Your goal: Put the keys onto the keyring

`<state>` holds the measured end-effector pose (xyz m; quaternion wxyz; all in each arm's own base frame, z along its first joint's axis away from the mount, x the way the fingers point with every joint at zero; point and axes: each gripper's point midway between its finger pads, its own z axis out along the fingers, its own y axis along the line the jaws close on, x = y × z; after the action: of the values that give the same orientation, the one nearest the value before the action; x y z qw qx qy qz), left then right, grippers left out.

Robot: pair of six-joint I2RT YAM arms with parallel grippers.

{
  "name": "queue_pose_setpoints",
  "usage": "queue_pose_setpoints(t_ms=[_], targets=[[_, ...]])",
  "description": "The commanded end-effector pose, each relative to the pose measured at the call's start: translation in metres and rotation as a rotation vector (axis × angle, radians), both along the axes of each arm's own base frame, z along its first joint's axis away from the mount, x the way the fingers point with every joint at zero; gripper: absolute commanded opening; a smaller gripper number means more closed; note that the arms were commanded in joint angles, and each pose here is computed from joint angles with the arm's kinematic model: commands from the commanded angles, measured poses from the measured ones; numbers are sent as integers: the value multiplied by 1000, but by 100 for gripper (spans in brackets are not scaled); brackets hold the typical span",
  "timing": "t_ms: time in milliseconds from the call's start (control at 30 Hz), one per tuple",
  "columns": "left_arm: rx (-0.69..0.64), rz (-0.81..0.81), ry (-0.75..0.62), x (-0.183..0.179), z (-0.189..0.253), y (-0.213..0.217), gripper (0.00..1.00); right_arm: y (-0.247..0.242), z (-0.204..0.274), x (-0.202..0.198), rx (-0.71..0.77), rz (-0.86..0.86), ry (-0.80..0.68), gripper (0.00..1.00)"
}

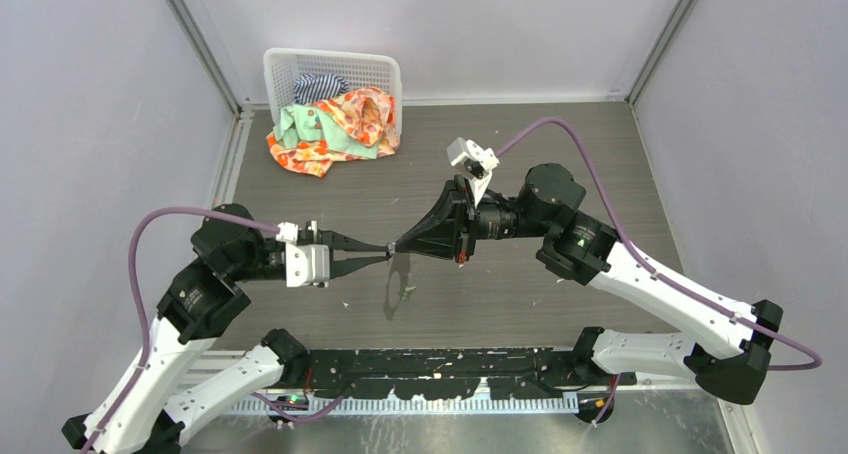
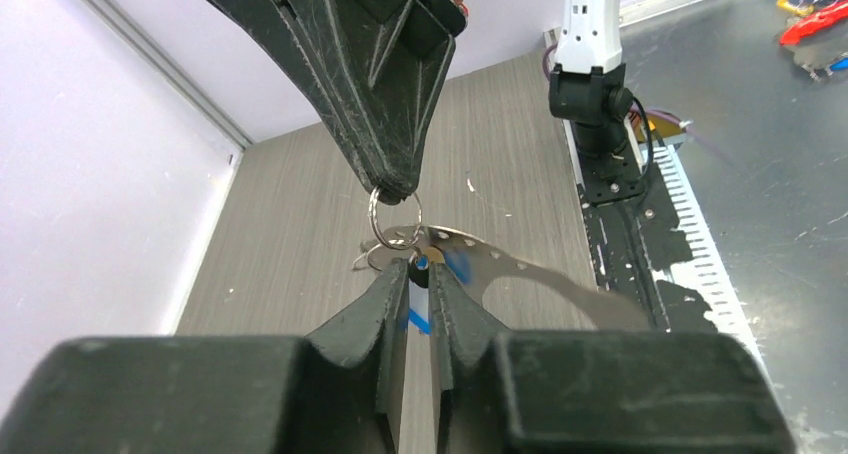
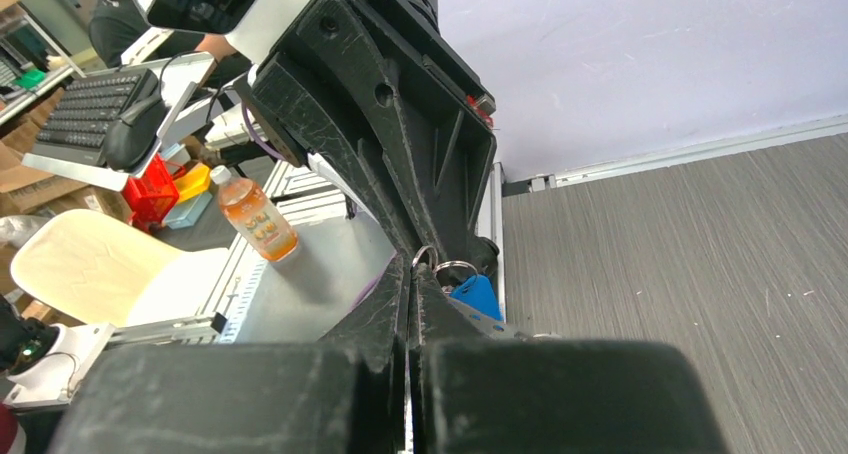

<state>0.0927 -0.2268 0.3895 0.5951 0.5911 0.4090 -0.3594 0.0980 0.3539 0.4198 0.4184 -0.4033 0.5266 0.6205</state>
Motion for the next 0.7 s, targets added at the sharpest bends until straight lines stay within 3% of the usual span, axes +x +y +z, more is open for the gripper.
queue_pose_setpoints(t_ms=[0,267,333,467,667], targets=[[-37,-10,-33,0,7,-2,11,-9,34,-5,130,-3,-49,1],[-19,-68,-32,-12,1,-2,4,-8,34,-1,149,-20,-39,1],[-13,-117,-9,-22,2,-1,9,-7,32,1,150,-29,-40,1],[-9,-153,67,-33,9,0,30,-8,30,3,160,-45,-46,1],[-59,8,151,-11,26,3,35,-11,32,-3,177,-20,-57,1]])
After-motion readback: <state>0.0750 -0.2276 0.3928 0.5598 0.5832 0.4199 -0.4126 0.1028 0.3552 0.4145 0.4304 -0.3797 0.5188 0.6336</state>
